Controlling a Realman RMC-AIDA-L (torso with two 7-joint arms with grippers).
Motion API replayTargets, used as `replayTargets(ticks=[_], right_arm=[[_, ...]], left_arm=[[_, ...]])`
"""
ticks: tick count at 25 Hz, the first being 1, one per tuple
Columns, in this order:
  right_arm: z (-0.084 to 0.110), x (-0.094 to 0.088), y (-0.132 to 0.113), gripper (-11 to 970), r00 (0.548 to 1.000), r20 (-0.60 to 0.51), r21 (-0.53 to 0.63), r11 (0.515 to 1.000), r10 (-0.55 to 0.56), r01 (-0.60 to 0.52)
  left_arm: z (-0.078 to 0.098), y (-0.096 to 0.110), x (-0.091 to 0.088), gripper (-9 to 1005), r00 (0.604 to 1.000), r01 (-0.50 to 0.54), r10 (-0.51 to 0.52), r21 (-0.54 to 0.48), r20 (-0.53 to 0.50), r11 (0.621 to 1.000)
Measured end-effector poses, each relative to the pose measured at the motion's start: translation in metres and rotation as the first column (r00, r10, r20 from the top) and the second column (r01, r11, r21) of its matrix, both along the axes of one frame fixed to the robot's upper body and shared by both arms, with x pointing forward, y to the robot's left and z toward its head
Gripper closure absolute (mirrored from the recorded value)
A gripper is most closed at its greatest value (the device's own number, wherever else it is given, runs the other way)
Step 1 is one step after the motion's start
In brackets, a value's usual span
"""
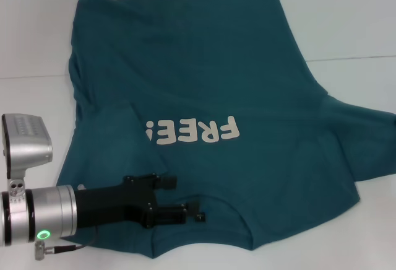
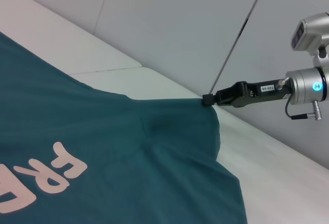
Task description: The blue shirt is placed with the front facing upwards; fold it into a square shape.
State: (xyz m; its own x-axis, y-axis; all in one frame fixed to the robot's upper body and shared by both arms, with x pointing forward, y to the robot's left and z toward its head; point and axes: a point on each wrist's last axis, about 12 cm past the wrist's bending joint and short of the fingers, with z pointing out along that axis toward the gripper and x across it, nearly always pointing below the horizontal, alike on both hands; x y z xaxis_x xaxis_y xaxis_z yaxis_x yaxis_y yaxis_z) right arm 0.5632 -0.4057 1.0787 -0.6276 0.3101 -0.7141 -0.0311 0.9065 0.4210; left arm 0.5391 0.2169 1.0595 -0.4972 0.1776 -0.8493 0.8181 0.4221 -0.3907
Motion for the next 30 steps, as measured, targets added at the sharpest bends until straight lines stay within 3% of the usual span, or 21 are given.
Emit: replayTargets(ticks=[11,30], right_arm=[[0.006,0.009,0.009,959,0.999,0.023,-0.001,1.0,0.03,-0.03],[0.037,0.031,0.014,958,0.991,0.088,-0.041,0.994,0.102,-0.099]], left_arm=[[0.0,0.0,0.0,122,1.0,0.0,0.0,0.001,0.0,1.0],[-0.003,0.0,0.0,121,1.0,-0.015,0.015,-0.001,-0.026,1.0]])
